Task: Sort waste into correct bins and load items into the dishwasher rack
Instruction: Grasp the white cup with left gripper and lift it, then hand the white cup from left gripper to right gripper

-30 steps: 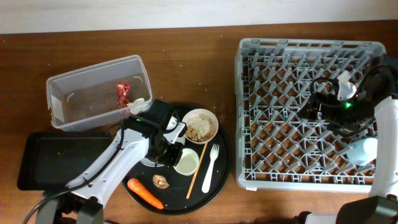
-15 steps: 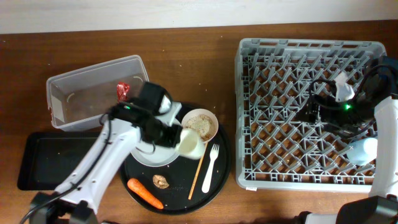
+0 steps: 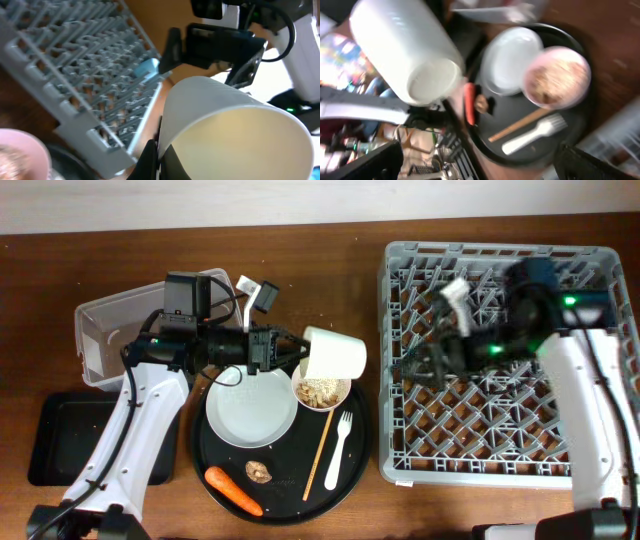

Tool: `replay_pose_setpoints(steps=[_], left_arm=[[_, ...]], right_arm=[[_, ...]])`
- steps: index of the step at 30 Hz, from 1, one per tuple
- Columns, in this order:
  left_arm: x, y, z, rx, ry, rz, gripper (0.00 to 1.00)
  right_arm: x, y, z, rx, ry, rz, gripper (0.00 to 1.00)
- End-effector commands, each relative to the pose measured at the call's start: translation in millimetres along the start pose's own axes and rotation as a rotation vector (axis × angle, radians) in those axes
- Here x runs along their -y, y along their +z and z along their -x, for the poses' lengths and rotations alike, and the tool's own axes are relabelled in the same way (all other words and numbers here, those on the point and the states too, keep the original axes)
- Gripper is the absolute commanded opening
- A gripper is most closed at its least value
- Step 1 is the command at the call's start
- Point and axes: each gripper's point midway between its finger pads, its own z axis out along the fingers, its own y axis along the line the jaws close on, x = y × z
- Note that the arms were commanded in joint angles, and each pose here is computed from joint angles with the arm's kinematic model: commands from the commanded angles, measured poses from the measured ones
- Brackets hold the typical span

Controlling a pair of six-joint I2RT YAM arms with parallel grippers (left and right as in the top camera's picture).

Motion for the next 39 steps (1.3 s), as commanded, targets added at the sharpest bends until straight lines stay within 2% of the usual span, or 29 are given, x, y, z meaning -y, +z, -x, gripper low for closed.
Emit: replay_pose_setpoints(steps=[1, 8, 14, 18, 24, 27, 39], left_arm=[[25.8, -3.3, 3.3, 0.002, 0.028, -0.091, 0.0], [25.7, -3.3, 3.4, 0.002, 0.029, -0.09, 0.0], [25.7, -3.3, 3.4, 0.002, 0.029, -0.09, 0.0], [26.7, -1.8, 2.6, -0.002, 0.029, -0.094, 0.0], [36.1, 13.1, -5.4, -0.044, 0.037, -0.125, 0.0], [36.6, 17.4, -7.6, -0.055, 0.04, -0.121, 0.01], [31.8, 18.2, 5.3, -0.027, 0.061, -0.085, 0.01]], right_arm=[[-43.4, 16.4, 14.8, 0.04, -0.127, 0.17, 0.98], [-74.0, 37.4, 15.5, 0.018, -0.221, 0.279, 1.0], [-83.5, 42.2, 17.8, 0.024, -0.262, 0.317, 0.93], [-83.4, 43.2, 19.7, 0.03, -0.281, 0.316, 0.84], [-75.8, 47.6, 23.9, 0.033, -0.289, 0.315, 0.84], [-73.3, 49.4, 23.9, 0.029, -0.278, 0.317, 0.8], [-75.3, 61.5, 15.1, -0.028, -0.289, 0.293, 0.81]])
